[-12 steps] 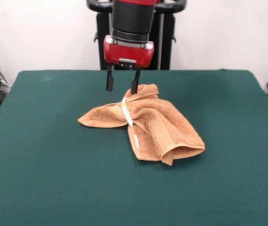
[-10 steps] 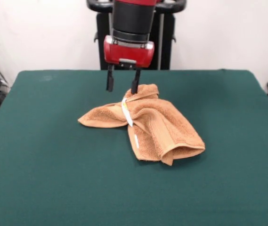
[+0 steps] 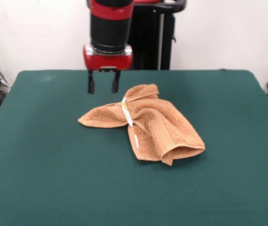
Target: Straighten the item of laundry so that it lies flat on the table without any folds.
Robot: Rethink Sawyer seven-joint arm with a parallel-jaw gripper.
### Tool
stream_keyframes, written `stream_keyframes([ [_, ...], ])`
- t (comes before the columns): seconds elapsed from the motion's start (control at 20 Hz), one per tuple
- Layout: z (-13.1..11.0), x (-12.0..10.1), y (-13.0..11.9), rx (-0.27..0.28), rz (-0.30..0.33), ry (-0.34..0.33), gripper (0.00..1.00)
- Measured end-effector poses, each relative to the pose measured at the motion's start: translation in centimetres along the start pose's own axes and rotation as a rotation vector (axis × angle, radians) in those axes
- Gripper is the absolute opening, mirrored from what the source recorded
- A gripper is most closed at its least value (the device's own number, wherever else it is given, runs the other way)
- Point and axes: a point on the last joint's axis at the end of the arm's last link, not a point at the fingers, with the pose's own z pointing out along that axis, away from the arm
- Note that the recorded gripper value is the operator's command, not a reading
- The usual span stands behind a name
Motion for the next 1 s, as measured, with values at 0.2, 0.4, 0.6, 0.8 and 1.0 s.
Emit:
stream_keyframes([
  [0.2, 0.2, -1.2, -1.5, 0.010, -0.054, 0.008, 1.00],
  [0.4, -0.2, -2.6, -1.3, 0.011, -0.100, 0.005, 1.00],
  [0.6, -0.8, -4.4, -0.4, 0.018, -0.105, 0.001, 1.00],
  [0.8, -1.8, -5.9, 0.3, 0.015, -0.022, -0.021, 1.00],
  [1.0, -1.9, -7.1, 1.2, -0.021, 0.076, -0.056, 1.00],
])
